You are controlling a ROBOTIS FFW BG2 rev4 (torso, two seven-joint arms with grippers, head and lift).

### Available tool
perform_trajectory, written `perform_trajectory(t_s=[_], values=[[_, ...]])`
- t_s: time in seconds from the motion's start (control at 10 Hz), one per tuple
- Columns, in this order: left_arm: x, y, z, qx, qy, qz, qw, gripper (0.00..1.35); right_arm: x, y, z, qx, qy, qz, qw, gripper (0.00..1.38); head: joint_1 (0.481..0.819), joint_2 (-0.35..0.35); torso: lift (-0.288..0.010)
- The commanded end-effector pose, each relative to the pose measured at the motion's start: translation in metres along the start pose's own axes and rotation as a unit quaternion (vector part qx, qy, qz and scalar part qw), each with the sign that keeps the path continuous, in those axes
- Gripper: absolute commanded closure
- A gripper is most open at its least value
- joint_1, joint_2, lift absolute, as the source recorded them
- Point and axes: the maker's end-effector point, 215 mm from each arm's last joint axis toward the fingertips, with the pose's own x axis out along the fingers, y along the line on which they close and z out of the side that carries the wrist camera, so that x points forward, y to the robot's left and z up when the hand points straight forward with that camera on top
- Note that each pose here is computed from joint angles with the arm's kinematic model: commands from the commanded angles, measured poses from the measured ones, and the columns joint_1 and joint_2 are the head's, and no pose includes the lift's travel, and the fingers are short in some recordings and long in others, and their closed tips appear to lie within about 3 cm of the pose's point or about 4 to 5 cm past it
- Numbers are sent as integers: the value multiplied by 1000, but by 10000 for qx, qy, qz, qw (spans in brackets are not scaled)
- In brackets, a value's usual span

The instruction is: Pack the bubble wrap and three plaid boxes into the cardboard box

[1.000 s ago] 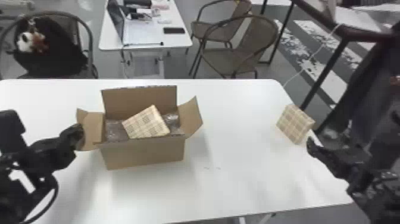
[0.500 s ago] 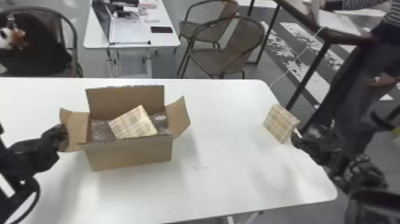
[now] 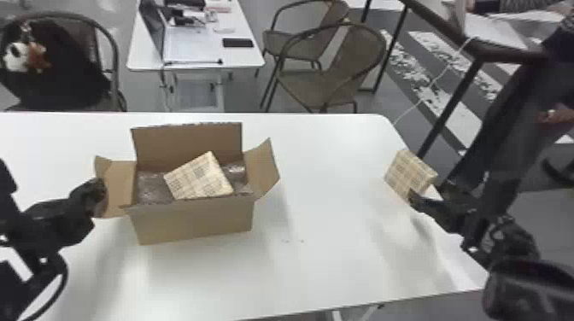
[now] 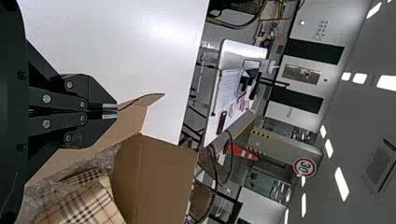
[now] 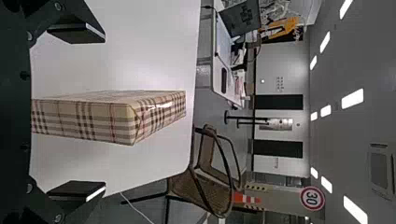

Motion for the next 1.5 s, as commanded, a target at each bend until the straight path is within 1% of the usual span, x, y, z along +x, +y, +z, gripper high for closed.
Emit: perform_trajectory(t_s=[0.0, 0.3, 0.5, 0.6, 0.7, 0.8, 0.9, 1.2, 1.3, 1.4], values=[[-1, 0, -3, -22, 16, 3, 10000, 1213, 10, 5, -9, 6, 106, 103, 9999, 179, 695, -167, -132], [-1, 0, -2, -28, 14, -2, 10000, 1213, 25, 9, -2, -96, 90, 196, 9997, 180, 695, -152, -132], [-2, 1, -3, -31, 17, 7, 10000, 1213, 29, 12, 0, -300, 223, 225, 9990, 199, 695, -148, -132], [-2, 2, -4, -33, 23, 17, 10000, 1213, 29, 11, -2, -320, 283, 220, 9988, 381, 695, -145, -132], [-2, 2, -5, -35, 30, 18, 10000, 1213, 29, 9, -4, -364, 350, 179, 9986, 818, 695, -144, -132], [-2, 2, -4, -33, 23, 17, 10000, 1213, 26, 5, -1, -406, 335, 27, 9986, 1049, 695, -145, -132], [-2, 2, -3, -31, 15, 9, 10000, 1213, 24, 2, 0, -398, 341, -78, 9986, 1052, 695, -149, -132], [-2, 2, -3, -29, 8, 9, 10000, 1213, 25, 4, 2, -392, 348, -70, 9986, 1067, 695, -154, -132], [-2, 1, -2, -27, 2, 0, 10000, 1213, 22, 7, 13, -352, 202, -45, 9992, 1072, 695, -154, -132], [-2, 2, -1, -26, -7, 7, 10000, 1213, 18, 20, 37, -227, 57, 24, 9997, 1072, 695, -151, -132]])
